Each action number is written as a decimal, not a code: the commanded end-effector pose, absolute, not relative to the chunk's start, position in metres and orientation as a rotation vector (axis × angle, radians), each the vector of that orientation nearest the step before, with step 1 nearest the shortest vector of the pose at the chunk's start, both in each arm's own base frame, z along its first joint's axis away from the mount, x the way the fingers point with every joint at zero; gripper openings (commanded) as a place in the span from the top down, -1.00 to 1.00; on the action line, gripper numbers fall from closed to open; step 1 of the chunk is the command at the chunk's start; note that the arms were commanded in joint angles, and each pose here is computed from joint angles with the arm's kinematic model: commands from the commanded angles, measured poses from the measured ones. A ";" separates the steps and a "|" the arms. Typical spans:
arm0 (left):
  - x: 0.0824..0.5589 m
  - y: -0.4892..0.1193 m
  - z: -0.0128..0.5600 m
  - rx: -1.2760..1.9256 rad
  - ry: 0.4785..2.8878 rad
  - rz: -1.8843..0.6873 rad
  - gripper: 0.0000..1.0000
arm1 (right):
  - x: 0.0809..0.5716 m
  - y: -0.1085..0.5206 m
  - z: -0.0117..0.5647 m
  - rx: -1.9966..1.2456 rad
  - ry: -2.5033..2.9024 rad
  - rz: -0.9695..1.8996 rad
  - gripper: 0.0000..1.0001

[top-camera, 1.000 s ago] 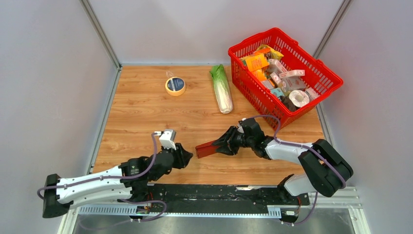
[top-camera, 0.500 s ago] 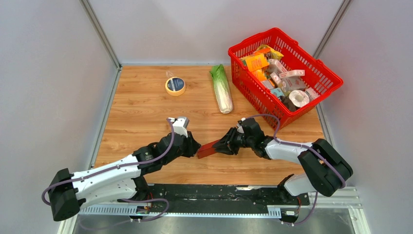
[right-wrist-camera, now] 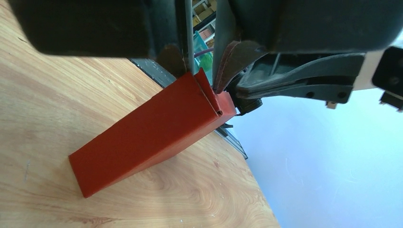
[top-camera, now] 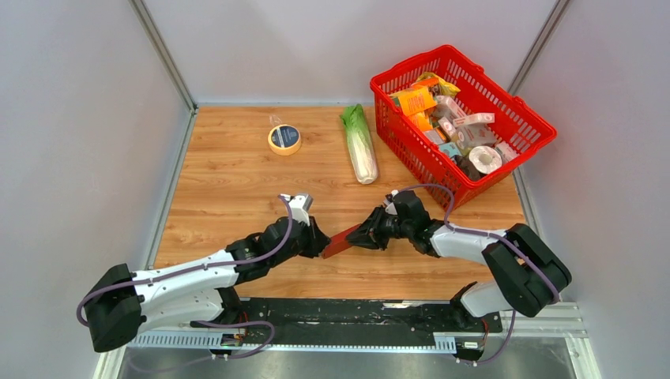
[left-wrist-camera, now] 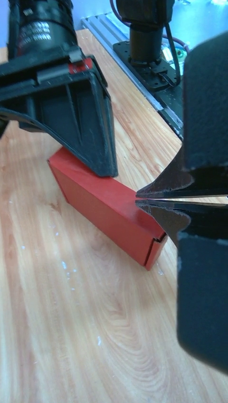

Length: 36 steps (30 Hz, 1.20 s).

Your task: Fold the paper box

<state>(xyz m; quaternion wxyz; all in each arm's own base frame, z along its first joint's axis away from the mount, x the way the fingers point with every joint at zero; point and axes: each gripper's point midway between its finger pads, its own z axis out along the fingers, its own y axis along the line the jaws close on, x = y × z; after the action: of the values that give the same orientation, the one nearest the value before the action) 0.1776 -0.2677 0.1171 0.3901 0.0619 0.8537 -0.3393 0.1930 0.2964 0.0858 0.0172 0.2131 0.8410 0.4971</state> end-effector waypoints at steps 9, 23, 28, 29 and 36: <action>0.167 -0.266 0.095 0.077 2.166 -0.975 0.88 | 0.193 0.276 0.042 0.754 2.697 1.327 0.61; 0.154 -0.224 0.012 -0.078 2.343 -0.785 0.92 | 0.213 0.252 0.080 -0.015 2.604 1.125 -0.38; 0.156 -0.223 0.018 -0.046 2.343 -0.757 0.92 | 0.232 0.235 0.109 -0.147 2.476 1.079 -0.40; 0.156 -0.223 0.020 -0.041 2.339 -0.759 0.92 | 0.232 0.237 0.116 -0.170 2.451 1.130 -0.40; 0.155 -0.216 0.019 -0.060 2.333 -0.747 0.92 | 0.242 0.248 0.120 -0.249 2.388 1.273 -0.20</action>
<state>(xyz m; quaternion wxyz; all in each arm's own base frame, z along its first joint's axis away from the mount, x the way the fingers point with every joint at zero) 0.1734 -0.2640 0.0920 0.3821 -0.0425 0.8248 -0.4147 0.2391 0.2360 0.1106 0.1989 -0.0338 0.8808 0.4283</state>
